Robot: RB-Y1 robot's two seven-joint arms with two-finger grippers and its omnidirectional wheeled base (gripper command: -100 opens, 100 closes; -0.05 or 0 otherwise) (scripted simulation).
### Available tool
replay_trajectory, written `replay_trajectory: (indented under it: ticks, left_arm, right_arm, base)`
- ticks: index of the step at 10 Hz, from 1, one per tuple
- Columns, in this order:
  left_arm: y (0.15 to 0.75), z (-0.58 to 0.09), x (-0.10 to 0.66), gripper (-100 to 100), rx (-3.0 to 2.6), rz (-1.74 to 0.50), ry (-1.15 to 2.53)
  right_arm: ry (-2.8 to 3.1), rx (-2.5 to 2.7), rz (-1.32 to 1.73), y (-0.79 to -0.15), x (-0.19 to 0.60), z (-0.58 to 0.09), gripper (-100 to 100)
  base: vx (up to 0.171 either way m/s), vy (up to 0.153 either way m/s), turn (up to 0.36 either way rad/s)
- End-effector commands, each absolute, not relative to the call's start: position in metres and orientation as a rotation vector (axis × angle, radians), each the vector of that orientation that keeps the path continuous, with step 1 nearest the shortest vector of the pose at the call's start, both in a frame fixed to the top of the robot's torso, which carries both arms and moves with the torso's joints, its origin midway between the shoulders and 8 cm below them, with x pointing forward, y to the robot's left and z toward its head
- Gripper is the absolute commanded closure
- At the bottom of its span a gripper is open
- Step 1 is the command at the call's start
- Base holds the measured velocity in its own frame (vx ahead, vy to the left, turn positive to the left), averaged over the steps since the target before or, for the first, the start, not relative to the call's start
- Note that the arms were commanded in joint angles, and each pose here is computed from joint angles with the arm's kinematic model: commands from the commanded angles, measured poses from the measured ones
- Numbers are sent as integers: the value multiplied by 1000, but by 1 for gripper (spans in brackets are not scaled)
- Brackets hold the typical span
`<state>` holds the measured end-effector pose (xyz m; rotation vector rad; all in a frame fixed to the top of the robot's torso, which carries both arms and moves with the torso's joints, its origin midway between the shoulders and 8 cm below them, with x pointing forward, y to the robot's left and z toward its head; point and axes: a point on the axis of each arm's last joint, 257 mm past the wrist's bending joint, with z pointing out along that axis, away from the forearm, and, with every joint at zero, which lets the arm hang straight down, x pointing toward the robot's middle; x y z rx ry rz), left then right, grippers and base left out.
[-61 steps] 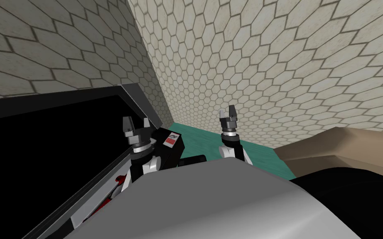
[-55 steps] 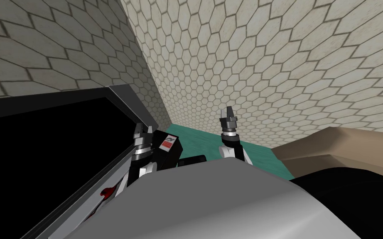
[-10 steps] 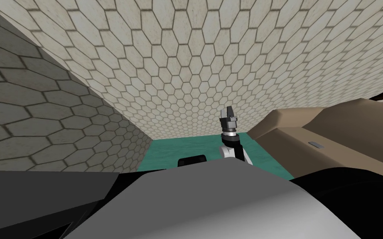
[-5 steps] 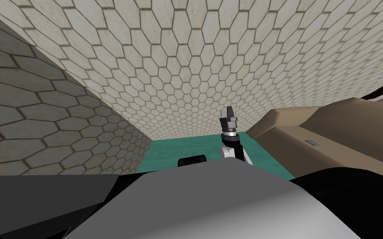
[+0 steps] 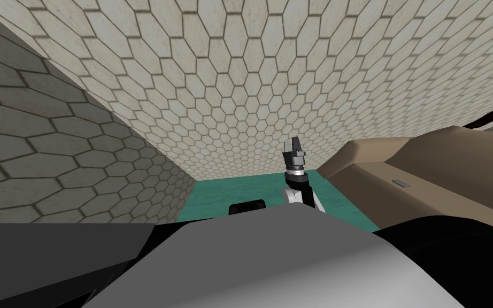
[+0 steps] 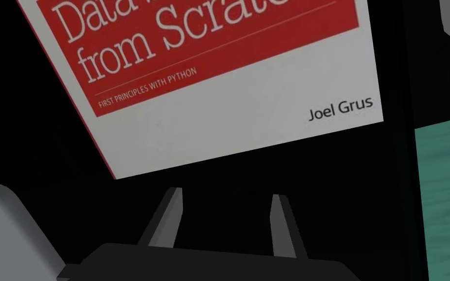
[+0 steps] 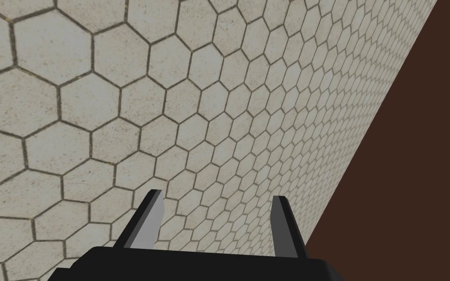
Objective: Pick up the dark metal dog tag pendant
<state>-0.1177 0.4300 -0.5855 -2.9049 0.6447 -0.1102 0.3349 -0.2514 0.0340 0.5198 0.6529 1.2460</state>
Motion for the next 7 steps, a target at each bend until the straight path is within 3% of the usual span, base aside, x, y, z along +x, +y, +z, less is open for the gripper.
replay_trajectory:
  ticks: [1,4,5,6,7]
  left_arm:
    - [430,-586,-118,100,-2905,-110,645]
    - [432,-585,-119,100,-2902,-107,646]
    - [432,-585,-119,0,-2902,-107,646]
    - [433,-578,-121,100,-2905,-110,640]
    - [435,-575,-122,100,-2905,-109,639]
  right_arm:
    - [653,520,1246,-251,335,34,0]
    - [653,520,1246,-251,335,34,0]
    - [653,520,1246,-251,335,34,0]
    - [653,520,1246,-251,335,34,0]
    - [653,520,1246,-251,335,34,0]
  base:
    - [0,0,0]
    - [0,0,0]
    - [0,0,0]
    - [9,-4,19]
    - [14,-12,6]
